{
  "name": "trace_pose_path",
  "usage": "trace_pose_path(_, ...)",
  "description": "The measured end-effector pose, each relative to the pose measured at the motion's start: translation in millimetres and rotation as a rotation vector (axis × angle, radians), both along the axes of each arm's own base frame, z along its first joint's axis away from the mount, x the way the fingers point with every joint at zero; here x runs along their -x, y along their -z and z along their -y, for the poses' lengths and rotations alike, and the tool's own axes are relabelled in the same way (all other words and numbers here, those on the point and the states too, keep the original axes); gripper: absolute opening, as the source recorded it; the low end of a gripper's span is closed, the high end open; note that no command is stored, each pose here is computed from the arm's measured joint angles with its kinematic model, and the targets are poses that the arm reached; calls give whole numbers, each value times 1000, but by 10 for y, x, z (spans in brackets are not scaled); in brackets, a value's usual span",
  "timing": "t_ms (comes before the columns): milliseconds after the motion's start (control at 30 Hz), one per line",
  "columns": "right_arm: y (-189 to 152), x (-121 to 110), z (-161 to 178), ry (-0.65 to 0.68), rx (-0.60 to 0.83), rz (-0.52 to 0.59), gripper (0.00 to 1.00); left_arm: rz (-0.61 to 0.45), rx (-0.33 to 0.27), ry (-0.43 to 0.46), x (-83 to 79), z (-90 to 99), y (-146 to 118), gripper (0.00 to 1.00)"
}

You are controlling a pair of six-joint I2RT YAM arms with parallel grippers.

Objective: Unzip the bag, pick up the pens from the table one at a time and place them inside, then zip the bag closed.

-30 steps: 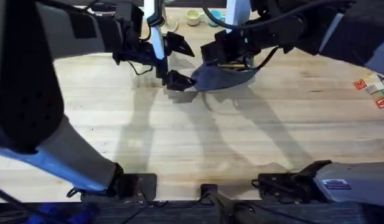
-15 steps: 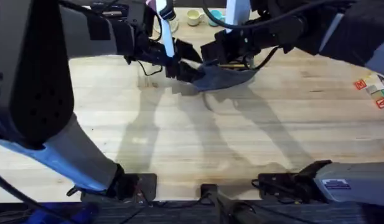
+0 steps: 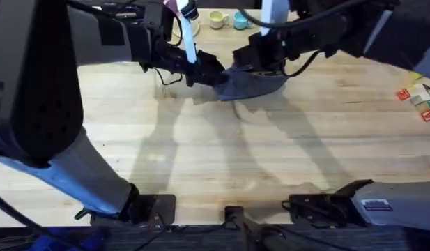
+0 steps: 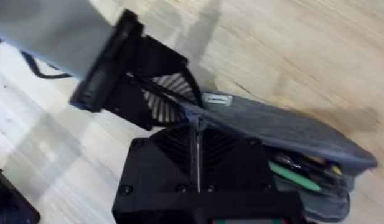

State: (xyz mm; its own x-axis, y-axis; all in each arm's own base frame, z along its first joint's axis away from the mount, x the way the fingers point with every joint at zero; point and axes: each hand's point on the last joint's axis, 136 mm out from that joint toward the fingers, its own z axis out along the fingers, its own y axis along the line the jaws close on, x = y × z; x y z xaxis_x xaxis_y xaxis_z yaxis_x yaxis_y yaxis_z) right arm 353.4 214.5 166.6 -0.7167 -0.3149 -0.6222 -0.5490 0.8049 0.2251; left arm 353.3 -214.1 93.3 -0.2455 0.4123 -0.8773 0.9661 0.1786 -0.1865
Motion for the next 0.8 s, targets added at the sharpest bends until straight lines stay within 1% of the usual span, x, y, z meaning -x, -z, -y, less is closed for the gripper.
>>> trace_pose_path(367,48,-216,625,129,0,-37,33,8,-9,-6,-21,0,10,43)
trace_pose_path(533,62,-360,1093,232,28,-26,33,11,-17,-11,-31,-8,22,43)
trace_pose_path(800,103,-398,1523,319,53,-41,33,14,-17,-11,-34,-8,20,44)
